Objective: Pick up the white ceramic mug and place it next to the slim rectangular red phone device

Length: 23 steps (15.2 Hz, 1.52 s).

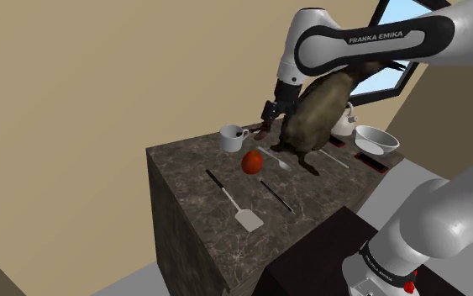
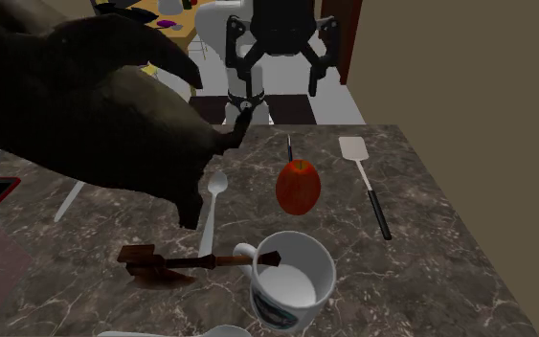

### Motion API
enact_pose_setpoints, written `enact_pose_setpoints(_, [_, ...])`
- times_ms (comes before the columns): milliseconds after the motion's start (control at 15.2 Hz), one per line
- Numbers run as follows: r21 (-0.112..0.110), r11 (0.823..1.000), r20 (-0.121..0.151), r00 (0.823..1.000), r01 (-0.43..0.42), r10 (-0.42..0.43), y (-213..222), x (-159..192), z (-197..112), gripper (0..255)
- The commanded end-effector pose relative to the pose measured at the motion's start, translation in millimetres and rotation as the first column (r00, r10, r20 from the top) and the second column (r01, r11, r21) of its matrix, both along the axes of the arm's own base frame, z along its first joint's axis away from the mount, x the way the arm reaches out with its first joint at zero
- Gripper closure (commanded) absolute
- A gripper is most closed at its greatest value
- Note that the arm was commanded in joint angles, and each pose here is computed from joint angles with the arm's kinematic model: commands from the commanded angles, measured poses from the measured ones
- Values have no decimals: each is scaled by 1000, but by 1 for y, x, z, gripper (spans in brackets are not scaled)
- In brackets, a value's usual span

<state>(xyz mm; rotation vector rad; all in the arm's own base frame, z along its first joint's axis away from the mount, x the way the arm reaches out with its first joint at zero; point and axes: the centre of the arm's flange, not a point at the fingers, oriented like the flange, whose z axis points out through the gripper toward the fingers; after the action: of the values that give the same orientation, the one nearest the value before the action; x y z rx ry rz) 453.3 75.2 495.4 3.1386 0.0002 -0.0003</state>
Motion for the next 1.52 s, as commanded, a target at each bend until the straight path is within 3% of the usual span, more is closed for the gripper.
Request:
enact_pose_setpoints(0, [-19, 1000, -2, 1000, -1, 1, 9, 23, -14, 0])
enact_pose_setpoints(1056, [-177, 984, -14, 1000, -11, 9, 84, 205, -114, 0])
enact_pose_setpoints(1452, [-181, 984, -14, 1000, -12, 9, 81, 209, -143, 0])
